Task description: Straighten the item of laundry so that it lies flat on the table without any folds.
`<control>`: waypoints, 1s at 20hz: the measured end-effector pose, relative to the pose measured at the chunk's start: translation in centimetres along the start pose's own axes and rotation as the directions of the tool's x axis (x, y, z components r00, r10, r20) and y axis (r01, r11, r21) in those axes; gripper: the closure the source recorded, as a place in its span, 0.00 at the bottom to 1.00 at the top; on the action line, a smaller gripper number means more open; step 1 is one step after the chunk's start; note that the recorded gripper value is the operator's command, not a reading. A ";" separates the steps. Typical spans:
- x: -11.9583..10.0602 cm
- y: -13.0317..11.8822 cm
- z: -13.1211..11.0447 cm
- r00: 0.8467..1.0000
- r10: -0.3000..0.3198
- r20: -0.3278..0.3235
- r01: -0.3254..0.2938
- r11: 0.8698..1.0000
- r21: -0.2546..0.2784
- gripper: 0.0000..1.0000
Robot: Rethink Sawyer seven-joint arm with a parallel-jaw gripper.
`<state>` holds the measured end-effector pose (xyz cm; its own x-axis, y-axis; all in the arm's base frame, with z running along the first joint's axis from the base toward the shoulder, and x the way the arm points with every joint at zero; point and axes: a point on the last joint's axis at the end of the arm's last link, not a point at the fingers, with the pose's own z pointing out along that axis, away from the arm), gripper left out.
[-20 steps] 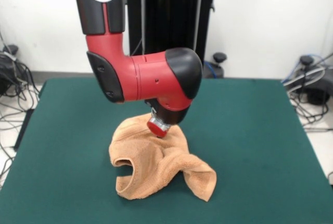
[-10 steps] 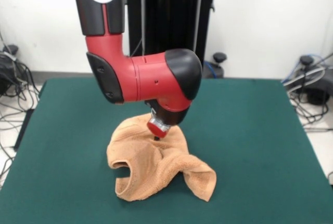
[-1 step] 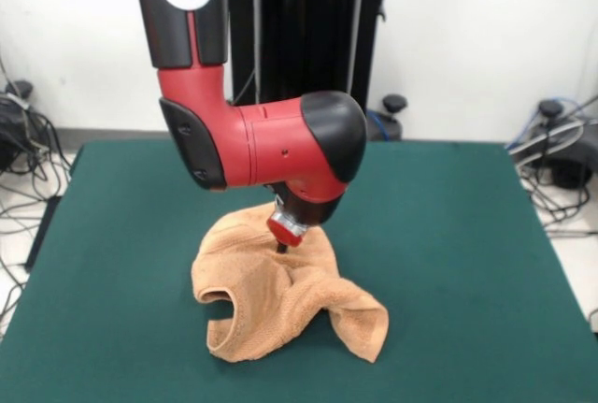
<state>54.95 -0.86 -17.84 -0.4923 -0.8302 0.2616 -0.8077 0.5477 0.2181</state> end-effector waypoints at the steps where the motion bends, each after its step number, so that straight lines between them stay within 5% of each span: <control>1: 0.0 0.0 0.0 1.000 0.000 0.000 0.000 1.000 0.000 0.00; 18: 0.0 0.0 0.0 1.000 0.000 0.000 0.000 1.000 0.000 0.00; 19: 0.1 -0.6 0.0 1.000 0.001 0.003 -0.001 1.000 0.015 1.00; 20: 0.1 -0.7 0.0 1.000 0.002 0.004 -0.002 1.000 0.019 1.00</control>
<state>55.50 -1.32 -17.98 -0.4953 -0.8295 0.2582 -0.8127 0.5474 0.1996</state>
